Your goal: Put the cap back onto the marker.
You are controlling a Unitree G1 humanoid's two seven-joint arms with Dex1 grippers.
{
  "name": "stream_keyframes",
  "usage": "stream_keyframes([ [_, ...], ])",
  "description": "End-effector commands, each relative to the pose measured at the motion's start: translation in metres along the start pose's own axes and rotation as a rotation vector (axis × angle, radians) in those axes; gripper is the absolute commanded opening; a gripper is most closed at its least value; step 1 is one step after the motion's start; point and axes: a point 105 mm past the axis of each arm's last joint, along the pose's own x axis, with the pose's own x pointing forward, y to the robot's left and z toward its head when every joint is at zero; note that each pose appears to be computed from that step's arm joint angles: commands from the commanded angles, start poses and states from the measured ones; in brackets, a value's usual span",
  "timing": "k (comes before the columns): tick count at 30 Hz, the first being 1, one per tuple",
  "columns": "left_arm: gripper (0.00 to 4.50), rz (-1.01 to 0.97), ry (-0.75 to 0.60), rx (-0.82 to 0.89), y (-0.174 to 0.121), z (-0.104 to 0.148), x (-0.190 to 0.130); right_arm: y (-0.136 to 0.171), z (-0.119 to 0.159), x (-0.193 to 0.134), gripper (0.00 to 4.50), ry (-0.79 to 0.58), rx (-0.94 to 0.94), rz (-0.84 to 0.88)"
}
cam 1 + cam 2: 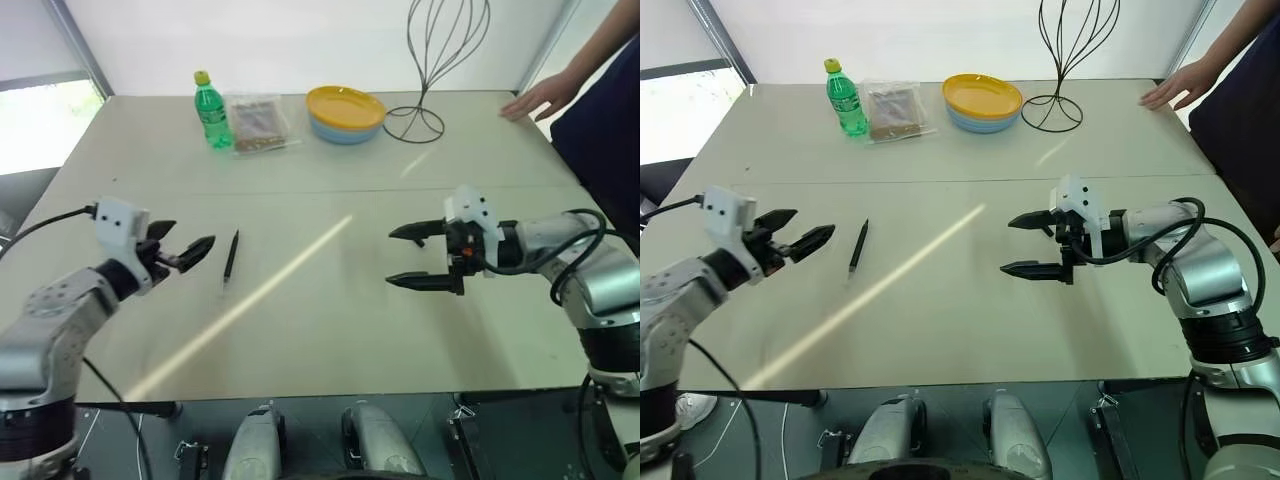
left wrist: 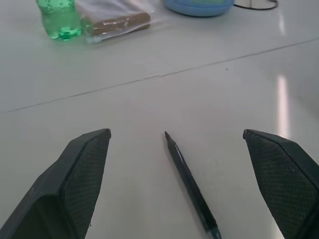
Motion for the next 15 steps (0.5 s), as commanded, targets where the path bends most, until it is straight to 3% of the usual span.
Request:
stream_keyframes([
  [1,4.44,0.119,0.050,-0.018,-0.008,-0.009,0.011,-0.002,0.006,0.001,4.50,-0.014,-0.045,-0.022],
  [6,4.44,0.204,0.139,-0.077,-0.018,-0.043,0.019,-0.003,0.004,0.003,4.50,-0.015,-0.054,-0.027],
  [15,4.44,0.258,0.167,-0.090,-0.020,-0.059,0.029,-0.003,0.003,0.003,4.50,-0.022,-0.054,-0.038],
])
